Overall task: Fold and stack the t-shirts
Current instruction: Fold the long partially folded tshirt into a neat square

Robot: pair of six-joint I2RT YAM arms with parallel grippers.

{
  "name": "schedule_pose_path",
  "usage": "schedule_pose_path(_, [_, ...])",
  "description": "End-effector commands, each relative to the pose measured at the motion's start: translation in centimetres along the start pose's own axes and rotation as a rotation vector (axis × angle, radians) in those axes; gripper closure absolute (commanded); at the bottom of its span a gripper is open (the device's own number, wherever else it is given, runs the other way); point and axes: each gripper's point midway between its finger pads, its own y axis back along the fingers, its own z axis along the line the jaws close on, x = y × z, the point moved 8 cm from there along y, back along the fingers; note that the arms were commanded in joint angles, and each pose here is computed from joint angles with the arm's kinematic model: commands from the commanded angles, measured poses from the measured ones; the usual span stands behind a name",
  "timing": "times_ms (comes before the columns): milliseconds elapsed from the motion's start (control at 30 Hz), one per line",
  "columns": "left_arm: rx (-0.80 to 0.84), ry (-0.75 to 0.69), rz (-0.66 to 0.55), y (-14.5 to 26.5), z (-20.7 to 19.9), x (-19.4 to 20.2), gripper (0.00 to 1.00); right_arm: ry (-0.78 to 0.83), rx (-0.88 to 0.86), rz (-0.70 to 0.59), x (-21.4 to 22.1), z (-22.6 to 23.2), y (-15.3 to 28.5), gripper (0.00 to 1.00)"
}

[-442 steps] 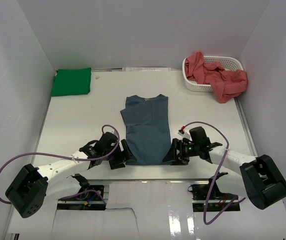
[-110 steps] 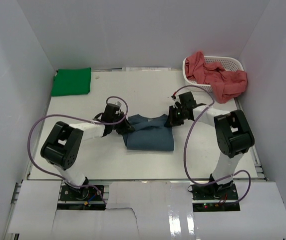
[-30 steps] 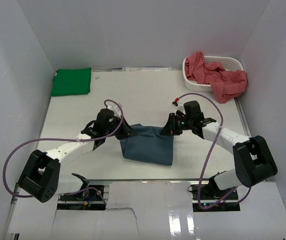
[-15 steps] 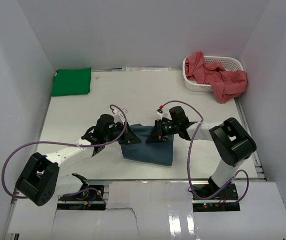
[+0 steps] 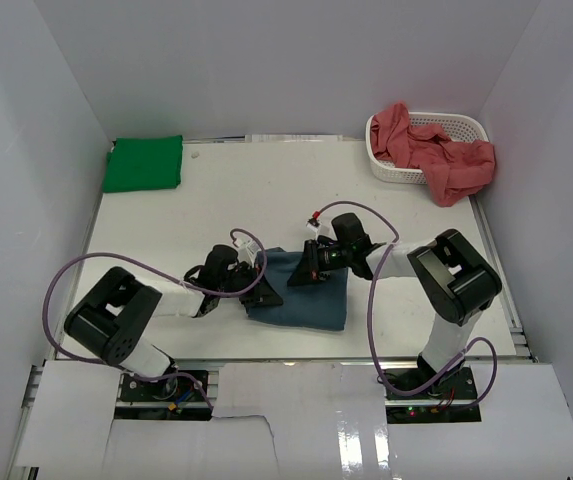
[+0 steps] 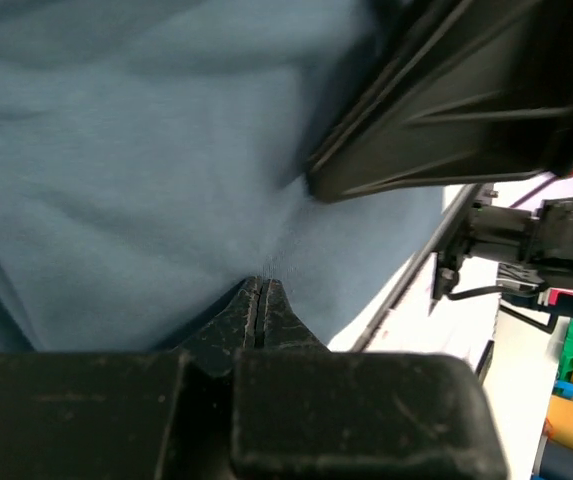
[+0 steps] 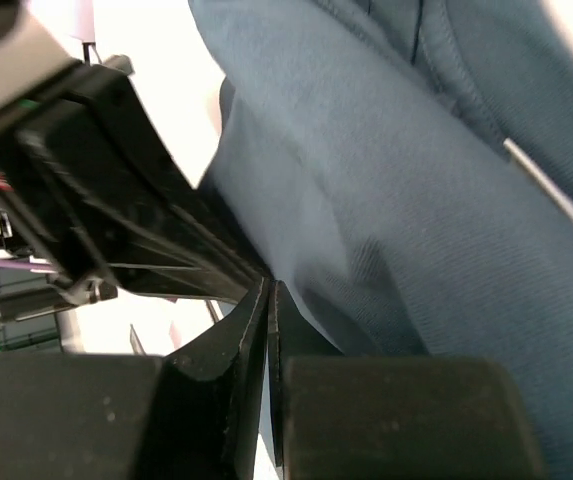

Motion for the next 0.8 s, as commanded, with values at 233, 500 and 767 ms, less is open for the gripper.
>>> schedule_pose_path(233, [-0.078, 0.021, 0.002, -1.2, 4.0, 2.6, 1.0, 0.081, -0.021, -0.027, -1.6, -0.2, -1.2, 0.92])
schedule_pose_path(500, [-0.081, 0.014, -0.006, 0.1, 4.1, 3.8, 1.0, 0.117, -0.014, -0.034, -3.0, -1.4, -2.7, 0.92])
schedule_pose_path(767, [-0.095, 0.023, -0.005, 1.1, 4.5, 5.1, 1.0, 0.156, 0.054, -0.111, -7.3, -2.8, -2.3, 0.92])
